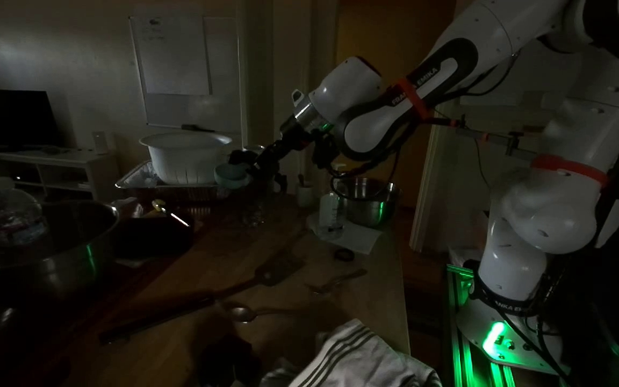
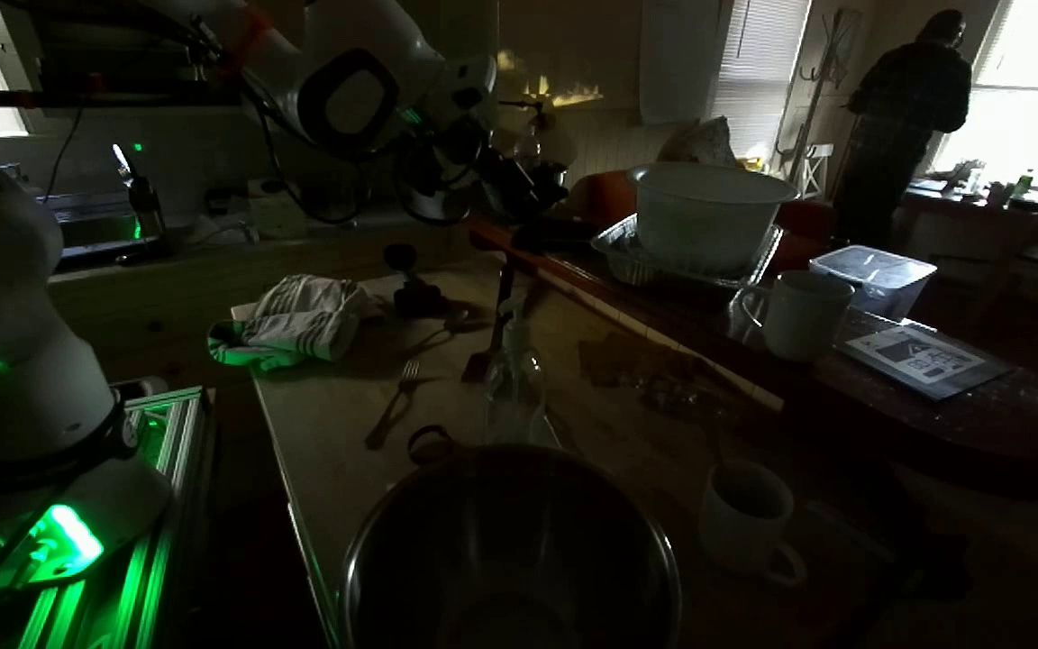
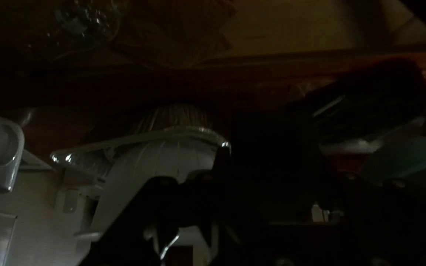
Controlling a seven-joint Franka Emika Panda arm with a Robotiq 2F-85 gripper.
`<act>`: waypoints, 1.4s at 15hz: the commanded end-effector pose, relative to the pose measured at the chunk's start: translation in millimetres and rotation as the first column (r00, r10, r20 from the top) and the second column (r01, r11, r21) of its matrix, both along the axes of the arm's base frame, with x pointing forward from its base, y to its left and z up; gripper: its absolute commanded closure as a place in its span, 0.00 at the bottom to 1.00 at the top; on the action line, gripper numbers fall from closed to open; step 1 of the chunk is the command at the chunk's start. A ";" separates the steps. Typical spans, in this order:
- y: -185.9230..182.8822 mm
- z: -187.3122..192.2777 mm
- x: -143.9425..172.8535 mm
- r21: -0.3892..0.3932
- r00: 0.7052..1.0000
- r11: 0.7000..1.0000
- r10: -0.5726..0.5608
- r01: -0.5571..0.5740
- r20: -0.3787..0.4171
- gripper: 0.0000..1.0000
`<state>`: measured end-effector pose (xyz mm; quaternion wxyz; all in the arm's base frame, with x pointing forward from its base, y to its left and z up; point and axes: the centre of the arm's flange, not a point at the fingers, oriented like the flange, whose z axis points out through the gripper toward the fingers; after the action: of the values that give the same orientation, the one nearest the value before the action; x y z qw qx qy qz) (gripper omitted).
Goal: Put the blue object inside the dish
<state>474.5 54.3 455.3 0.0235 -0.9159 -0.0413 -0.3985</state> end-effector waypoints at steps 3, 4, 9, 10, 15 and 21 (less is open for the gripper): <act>31.5 35.6 33.7 -0.001 0.971 0.999 -0.049 0.051 0.234 0.73; 32.5 38.6 43.2 -0.033 0.970 0.998 -0.052 0.061 0.239 0.73; -4.4 47.8 40.9 -0.036 0.980 0.998 -0.045 0.053 0.192 0.48; -2.4 46.6 43.8 -0.034 0.982 0.998 -0.041 0.048 0.186 0.48; 17.6 21.7 64.3 -0.045 0.990 0.998 -0.025 0.031 0.141 0.73; 69.7 -42.0 97.3 -0.055 0.995 0.997 0.064 -0.060 0.075 0.73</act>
<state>533.2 75.2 448.2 0.0072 -0.8980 -0.0690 -0.4346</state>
